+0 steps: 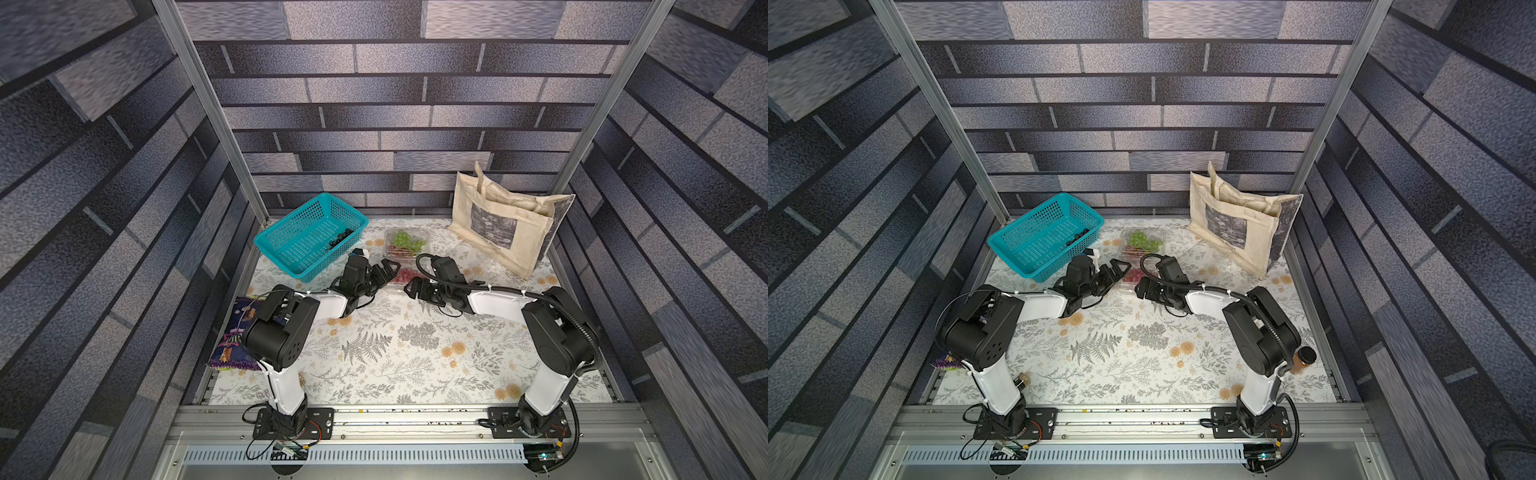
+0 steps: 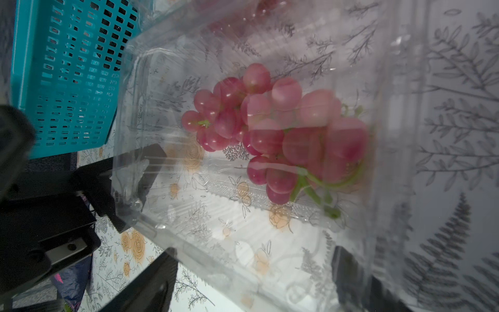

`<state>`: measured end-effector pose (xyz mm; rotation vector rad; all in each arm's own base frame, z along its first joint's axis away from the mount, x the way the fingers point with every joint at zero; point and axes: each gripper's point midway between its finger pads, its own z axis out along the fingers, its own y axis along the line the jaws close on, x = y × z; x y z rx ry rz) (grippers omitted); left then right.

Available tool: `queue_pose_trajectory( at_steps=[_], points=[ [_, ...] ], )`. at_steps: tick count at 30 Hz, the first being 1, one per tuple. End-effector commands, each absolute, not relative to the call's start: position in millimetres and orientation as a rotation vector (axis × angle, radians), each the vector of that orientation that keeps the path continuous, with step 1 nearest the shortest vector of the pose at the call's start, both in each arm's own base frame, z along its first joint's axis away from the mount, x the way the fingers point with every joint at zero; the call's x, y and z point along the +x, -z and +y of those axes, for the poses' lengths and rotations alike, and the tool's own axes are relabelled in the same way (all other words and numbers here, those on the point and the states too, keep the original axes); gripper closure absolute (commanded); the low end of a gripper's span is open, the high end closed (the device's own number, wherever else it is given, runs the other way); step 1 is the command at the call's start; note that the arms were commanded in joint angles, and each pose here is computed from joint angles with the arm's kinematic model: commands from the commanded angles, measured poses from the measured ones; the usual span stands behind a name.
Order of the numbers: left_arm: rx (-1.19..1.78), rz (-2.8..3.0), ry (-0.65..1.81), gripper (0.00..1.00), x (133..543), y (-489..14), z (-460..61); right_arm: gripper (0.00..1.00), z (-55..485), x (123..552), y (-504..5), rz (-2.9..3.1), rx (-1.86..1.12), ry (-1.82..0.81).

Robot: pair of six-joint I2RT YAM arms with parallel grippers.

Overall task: Pack grapes into containers
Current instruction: Move the packing box to the center of the board.

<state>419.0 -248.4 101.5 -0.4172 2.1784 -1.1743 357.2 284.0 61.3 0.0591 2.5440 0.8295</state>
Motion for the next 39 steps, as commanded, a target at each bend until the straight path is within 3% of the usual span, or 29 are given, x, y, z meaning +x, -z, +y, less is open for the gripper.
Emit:
queue_pose_trajectory(
  at_steps=[1, 13, 23, 31, 39],
  points=[
    [-0.394, 2.152, 1.194, 0.00, 422, -113, -248, 0.10, 281, 364, -60, 2.557, 0.042, -0.806],
    [-0.416, 2.167, 1.170, 0.00, 413, -112, -227, 0.08, 279, 364, -68, 2.562, 0.025, -0.798],
    [-0.410, 2.217, 1.137, 0.00, 381, -125, -209, 0.00, 254, 346, -111, 2.554, 0.001, -0.721],
    [-0.308, 2.264, 1.100, 0.00, 351, -155, -206, 0.00, 153, 319, -185, 2.503, 0.099, -0.386],
    [-0.057, 2.321, 1.072, 0.00, 329, -176, -245, 0.00, 48, 322, -191, 2.551, 0.382, -0.162]
  ],
)
